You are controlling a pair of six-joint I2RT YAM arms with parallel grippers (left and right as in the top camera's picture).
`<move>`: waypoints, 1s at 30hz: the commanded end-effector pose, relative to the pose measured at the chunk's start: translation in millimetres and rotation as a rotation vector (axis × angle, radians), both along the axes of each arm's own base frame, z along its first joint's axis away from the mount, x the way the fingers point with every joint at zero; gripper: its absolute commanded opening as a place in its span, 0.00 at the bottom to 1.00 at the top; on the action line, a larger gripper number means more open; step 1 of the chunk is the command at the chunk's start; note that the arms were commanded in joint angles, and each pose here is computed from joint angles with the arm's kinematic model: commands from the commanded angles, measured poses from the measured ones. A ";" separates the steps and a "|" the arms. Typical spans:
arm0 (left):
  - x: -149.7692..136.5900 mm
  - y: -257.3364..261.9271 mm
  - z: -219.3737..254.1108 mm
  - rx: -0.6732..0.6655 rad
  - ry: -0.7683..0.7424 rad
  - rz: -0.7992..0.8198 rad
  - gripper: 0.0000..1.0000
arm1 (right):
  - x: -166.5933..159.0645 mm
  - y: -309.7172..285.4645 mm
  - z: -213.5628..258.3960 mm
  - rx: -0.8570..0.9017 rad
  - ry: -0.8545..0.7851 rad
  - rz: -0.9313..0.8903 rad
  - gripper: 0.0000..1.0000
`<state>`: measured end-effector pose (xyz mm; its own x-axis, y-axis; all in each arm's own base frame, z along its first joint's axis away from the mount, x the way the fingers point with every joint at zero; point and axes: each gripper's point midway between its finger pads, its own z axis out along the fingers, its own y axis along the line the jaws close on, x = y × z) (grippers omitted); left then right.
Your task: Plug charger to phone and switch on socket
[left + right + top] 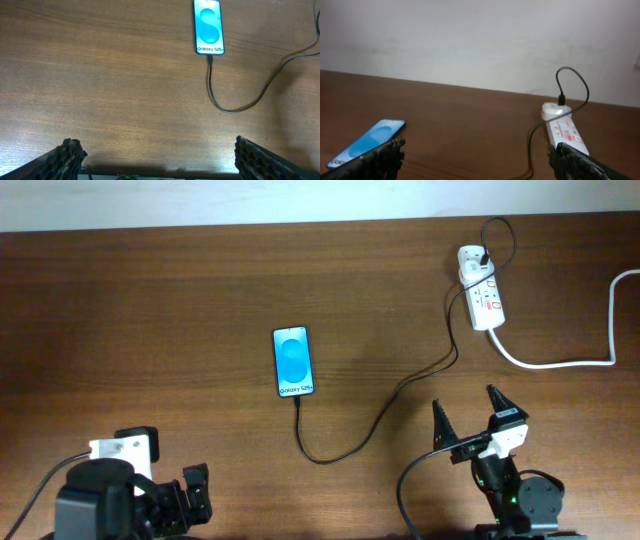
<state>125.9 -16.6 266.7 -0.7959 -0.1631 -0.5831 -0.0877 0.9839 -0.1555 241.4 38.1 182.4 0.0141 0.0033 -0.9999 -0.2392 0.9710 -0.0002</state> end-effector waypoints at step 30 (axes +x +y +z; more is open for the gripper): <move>-0.2 0.1 1.1 0.004 -0.007 -0.006 0.99 | 2.7 -14.2 -22.2 0.014 0.079 -0.081 0.98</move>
<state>126.0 -16.7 266.7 -0.7957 -0.1631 -0.5833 -0.0874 0.9839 -0.1559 243.9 27.6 162.7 -0.0578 0.0071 -0.9983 -0.1781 0.9839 0.0173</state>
